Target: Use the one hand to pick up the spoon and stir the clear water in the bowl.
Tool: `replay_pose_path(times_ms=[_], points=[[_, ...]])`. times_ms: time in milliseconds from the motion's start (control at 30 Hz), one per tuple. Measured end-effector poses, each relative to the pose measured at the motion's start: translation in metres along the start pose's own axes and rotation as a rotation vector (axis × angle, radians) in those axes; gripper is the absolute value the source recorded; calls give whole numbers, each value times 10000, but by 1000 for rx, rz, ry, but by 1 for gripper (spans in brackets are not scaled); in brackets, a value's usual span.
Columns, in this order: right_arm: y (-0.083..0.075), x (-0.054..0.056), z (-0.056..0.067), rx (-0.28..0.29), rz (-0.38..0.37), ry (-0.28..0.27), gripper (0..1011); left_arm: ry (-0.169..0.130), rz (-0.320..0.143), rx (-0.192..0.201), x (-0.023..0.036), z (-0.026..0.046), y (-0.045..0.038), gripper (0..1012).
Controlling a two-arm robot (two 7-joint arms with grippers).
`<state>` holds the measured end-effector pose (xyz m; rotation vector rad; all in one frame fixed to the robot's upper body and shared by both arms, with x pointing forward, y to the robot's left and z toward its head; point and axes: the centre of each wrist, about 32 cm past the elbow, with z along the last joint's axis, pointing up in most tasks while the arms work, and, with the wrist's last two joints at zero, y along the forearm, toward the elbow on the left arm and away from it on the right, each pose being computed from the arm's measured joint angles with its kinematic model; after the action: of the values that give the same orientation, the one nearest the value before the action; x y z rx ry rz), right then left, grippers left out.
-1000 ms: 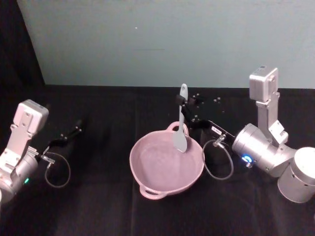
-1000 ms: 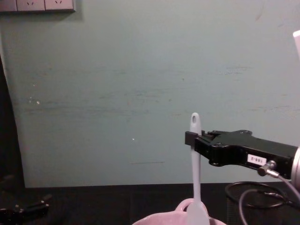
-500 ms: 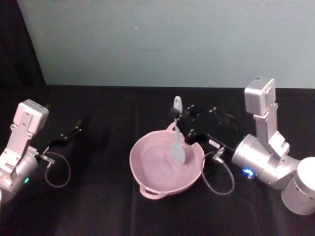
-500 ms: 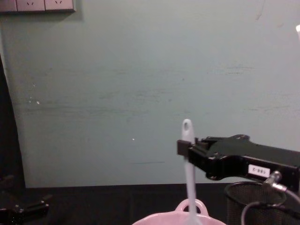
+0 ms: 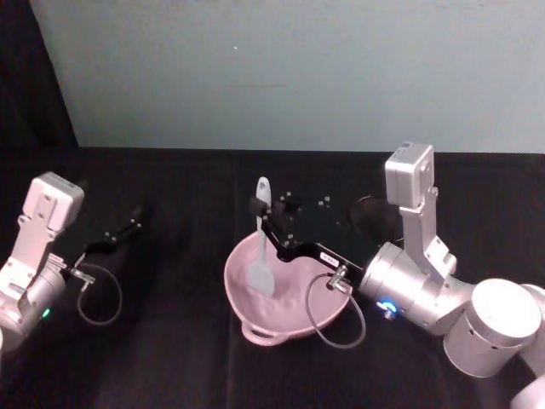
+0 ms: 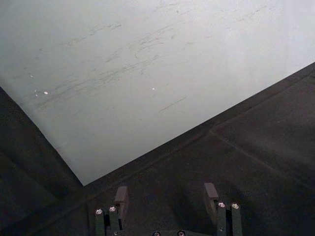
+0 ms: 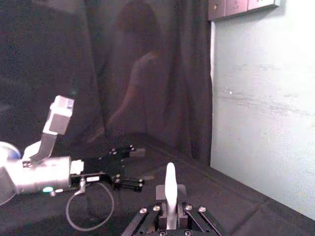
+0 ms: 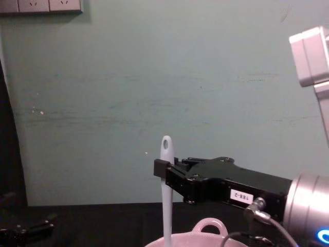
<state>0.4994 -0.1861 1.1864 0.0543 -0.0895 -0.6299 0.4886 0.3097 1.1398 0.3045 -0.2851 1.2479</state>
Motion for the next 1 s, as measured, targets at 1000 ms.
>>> replay_pose_path(times_ms=[1000], points=[[-192, 318, -9, -14, -178, -26, 118, 0, 0, 0, 0, 0, 0, 1005]])
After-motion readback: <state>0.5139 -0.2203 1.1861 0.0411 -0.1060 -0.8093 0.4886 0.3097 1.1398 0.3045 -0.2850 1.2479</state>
